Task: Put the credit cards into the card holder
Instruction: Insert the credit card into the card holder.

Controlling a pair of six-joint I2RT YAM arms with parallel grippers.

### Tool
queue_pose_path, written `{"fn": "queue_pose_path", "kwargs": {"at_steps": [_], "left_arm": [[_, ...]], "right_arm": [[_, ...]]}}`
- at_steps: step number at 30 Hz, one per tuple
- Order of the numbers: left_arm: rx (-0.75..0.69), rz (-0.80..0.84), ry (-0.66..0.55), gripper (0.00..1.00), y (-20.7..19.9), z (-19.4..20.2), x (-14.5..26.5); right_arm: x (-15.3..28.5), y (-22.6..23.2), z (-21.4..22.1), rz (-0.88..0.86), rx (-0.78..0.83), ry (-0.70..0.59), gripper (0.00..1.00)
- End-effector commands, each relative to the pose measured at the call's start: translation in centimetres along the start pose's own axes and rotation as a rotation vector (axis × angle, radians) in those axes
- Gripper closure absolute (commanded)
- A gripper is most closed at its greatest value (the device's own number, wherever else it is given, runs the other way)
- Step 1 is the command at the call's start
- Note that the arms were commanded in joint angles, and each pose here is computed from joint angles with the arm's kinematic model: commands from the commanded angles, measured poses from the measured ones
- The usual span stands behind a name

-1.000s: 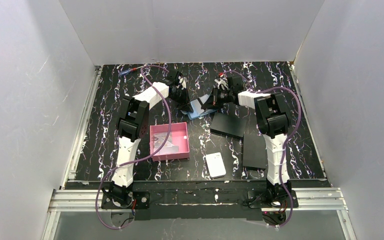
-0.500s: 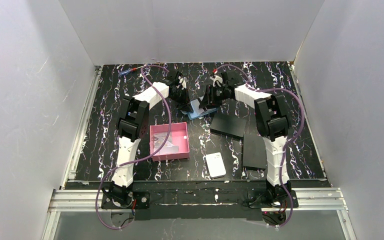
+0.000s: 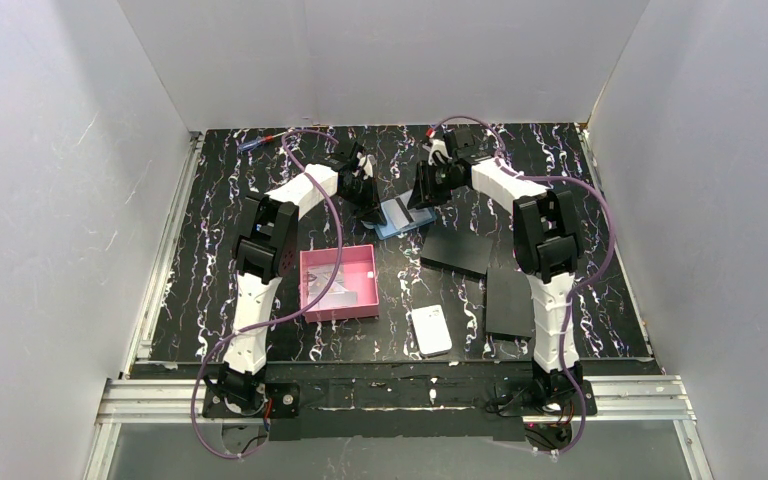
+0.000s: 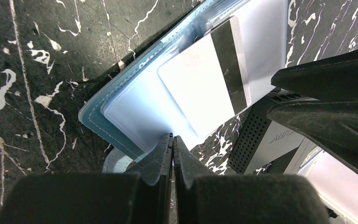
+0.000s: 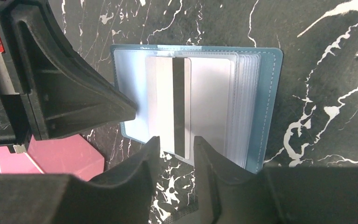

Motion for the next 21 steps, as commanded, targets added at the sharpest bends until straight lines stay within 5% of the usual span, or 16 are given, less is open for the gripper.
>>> {"fn": "queue_pose_path", "kwargs": {"at_steps": [1, 13, 14, 15, 21], "left_arm": [[0.004, -0.064, 0.025, 1.00, 1.5, 0.4, -0.1], [-0.022, -0.042, -0.001, 0.99, 0.4, 0.1, 1.6], [-0.012, -0.013, -0.016, 0.84, -0.4, -0.5, 2.7], [0.019, 0.031, -0.019, 0.82, -0.8, -1.0, 3.7], [0.044, 0.039, -0.021, 0.91, -0.3, -1.2, 4.2]], "right_arm": [[-0.4, -0.2, -1.0, 0.004, 0.010, -0.018, 0.61], [-2.8, 0.0, -0.6, -0.063, -0.040, -0.022, 0.69], [-2.9, -0.1, -0.5, -0.051, -0.038, -0.018, 0.71], [-3.0, -0.3, -0.2, -0.045, -0.035, -0.010, 0.71], [-3.3, -0.9, 0.4, -0.025, -0.030, 0.012, 0.73]]}}
Point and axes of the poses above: each gripper's point midway between its finger pads, its own x axis back along the fingers, its own y axis along the line the jaws close on, z = x × y, the point moved 3 cm from there along x, back along the fingers, and after that the axes turned 10 degrees about x, right-handed, at the moved point
